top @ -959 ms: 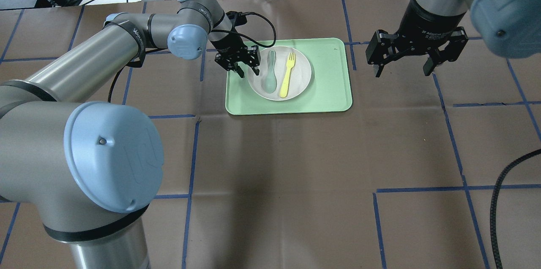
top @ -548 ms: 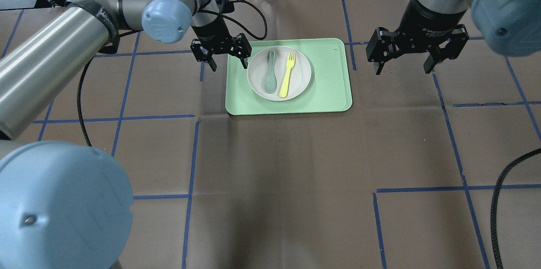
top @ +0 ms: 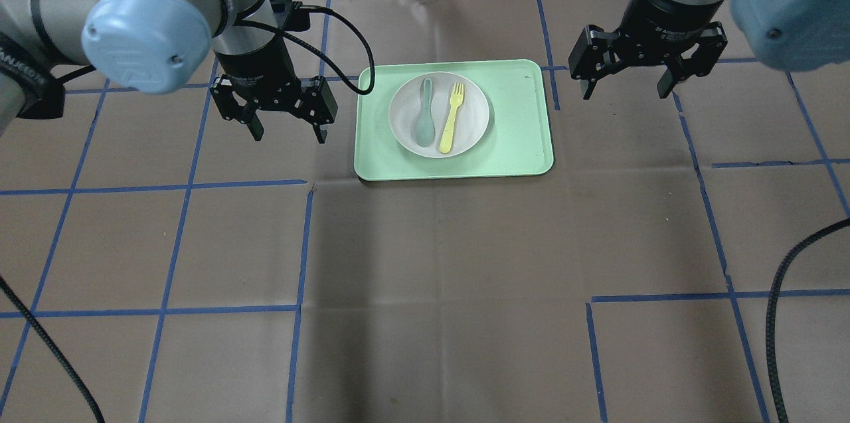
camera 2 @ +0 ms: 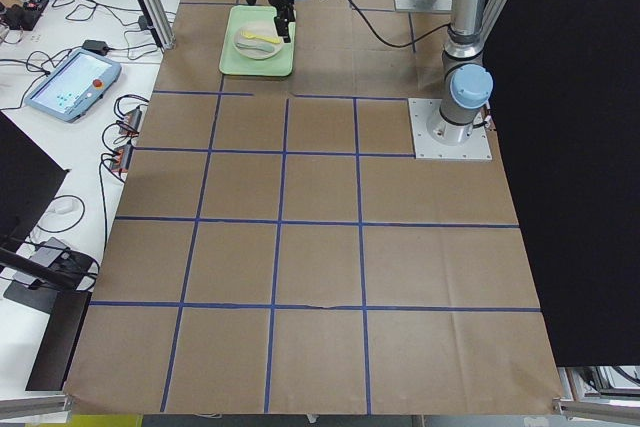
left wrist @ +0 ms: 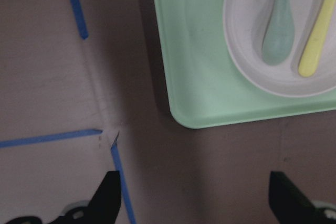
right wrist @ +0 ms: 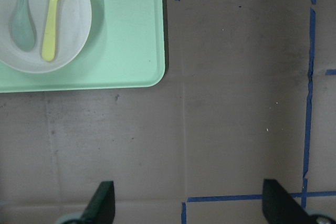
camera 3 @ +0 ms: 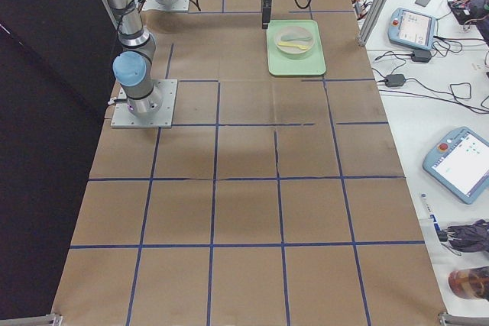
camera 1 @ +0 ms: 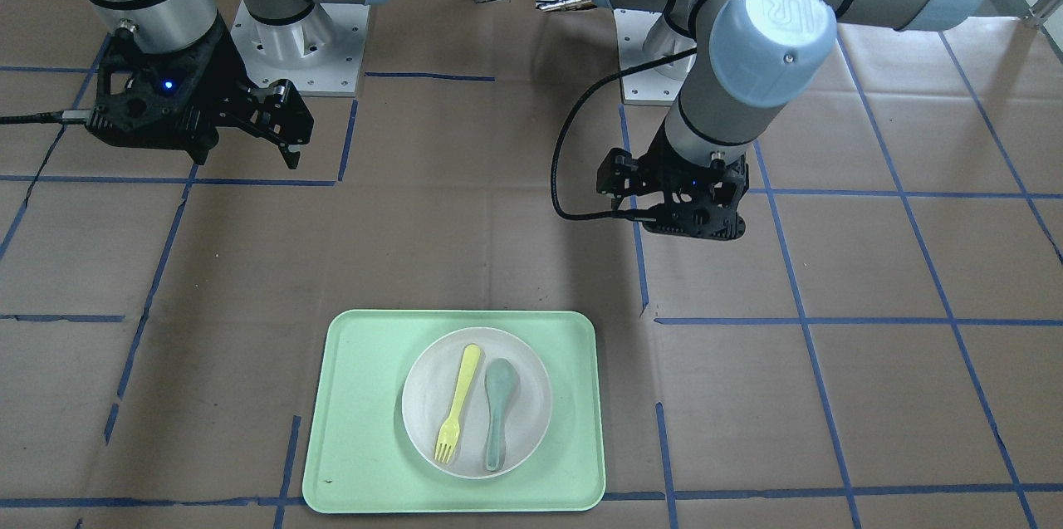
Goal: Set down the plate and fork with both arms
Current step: 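Move the right gripper over the plate and lower onto the yellow fork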
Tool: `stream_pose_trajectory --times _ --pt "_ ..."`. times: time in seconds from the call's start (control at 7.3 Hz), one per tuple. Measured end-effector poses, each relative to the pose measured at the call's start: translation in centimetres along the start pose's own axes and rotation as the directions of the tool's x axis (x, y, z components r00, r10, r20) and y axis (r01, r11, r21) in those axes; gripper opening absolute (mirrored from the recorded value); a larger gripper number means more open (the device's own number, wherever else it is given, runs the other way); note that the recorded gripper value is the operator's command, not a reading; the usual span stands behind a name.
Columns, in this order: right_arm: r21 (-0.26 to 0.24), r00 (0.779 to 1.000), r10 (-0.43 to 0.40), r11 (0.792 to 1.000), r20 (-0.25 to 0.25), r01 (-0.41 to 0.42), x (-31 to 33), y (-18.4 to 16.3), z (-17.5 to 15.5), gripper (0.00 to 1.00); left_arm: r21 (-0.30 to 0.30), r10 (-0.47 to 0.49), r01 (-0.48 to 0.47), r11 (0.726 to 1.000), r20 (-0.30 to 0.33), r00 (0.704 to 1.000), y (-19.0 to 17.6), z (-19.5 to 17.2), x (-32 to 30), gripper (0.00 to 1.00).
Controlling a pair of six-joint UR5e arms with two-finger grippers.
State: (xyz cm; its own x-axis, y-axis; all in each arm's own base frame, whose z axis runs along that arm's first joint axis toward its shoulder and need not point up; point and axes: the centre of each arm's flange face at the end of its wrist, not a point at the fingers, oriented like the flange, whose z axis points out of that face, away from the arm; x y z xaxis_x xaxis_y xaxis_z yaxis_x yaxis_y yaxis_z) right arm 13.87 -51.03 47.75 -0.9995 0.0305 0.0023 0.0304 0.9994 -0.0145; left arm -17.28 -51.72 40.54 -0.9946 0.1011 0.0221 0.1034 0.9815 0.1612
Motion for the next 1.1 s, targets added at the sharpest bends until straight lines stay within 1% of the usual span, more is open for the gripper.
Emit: stream_pose_trajectory --times 0.27,0.41,0.82,1.1 --pt "0.011 1.000 -0.014 1.000 -0.001 0.014 -2.5 -2.9 0.4 1.00 0.018 -0.029 0.029 0.999 -0.006 1.000 4.0 -1.9 -1.6 1.00" --pt "0.015 1.000 -0.011 1.000 -0.002 0.011 -4.6 -4.6 1.0 1.00 0.024 -0.038 0.038 0.999 -0.008 0.999 5.0 -2.7 -2.0 1.00" --pt "0.031 1.000 0.019 0.999 0.001 -0.019 -13.3 -9.0 4.5 1.00 0.030 -0.045 0.045 0.999 -0.008 0.999 5.9 -3.2 -2.2 1.00" --pt "0.041 0.999 0.043 0.998 0.007 -0.043 -16.1 -10.8 7.7 0.97 0.019 -0.046 0.046 0.999 -0.009 0.999 6.0 -2.6 -2.2 1.00"
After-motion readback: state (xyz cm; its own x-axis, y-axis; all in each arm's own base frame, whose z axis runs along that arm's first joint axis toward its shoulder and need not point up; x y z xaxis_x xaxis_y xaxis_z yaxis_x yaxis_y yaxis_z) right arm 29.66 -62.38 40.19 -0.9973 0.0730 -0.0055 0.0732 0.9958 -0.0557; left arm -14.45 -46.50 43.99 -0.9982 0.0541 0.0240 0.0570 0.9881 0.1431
